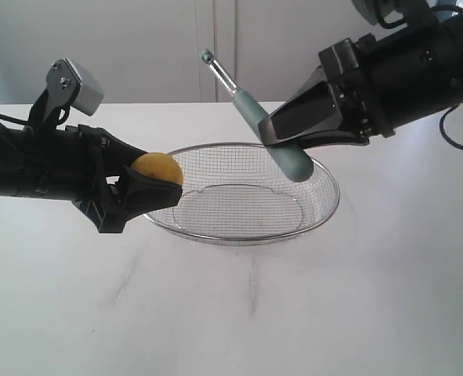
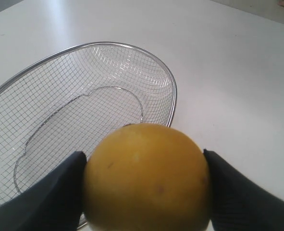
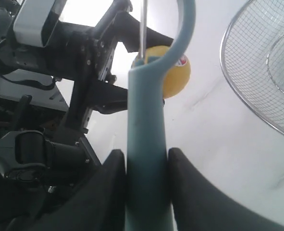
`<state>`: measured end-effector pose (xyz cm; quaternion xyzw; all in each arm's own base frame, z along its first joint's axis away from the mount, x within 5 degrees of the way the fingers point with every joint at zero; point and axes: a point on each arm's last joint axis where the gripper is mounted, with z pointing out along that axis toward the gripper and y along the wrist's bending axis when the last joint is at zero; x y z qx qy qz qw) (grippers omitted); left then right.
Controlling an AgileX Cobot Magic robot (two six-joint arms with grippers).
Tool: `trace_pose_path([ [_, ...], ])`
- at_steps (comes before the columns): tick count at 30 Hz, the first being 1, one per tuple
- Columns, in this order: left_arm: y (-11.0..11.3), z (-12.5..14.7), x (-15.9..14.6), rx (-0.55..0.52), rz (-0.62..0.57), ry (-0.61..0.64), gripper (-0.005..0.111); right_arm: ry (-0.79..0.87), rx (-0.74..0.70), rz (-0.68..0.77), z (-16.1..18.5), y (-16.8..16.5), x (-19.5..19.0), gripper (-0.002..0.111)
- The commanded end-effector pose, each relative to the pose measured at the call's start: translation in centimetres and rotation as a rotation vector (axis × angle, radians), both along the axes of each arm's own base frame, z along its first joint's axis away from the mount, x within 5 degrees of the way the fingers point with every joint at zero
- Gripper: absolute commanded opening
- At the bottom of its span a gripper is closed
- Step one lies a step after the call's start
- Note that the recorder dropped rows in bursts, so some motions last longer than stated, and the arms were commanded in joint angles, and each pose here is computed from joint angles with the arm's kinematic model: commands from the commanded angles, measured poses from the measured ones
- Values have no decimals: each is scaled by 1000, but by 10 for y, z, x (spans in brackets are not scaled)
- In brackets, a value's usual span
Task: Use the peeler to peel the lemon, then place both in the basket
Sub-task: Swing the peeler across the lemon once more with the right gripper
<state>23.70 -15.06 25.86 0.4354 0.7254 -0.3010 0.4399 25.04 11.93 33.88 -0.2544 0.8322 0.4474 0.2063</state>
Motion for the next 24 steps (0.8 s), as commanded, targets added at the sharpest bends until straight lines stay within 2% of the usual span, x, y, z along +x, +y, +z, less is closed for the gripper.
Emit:
trace_pose_path([
  [1,-2,2,-2,-34,-9,14,0,-48,-72,-19,-1,-5,2,0],
  [9,-2,2,-2,-35,-11,15,0,-54,-177,-197,-28,-14,16,0],
  [14,-2,2,-2,-35,-11,15,0,52,-194,-202,-56,-12,32,0],
  [18,-2,2,-2,-35,-11,15,0,192,-174,-132,-85,6,39,0],
  [24,-2,2,-2,-35,-11,15,0,255,-204,37,-104,50,22,0],
])
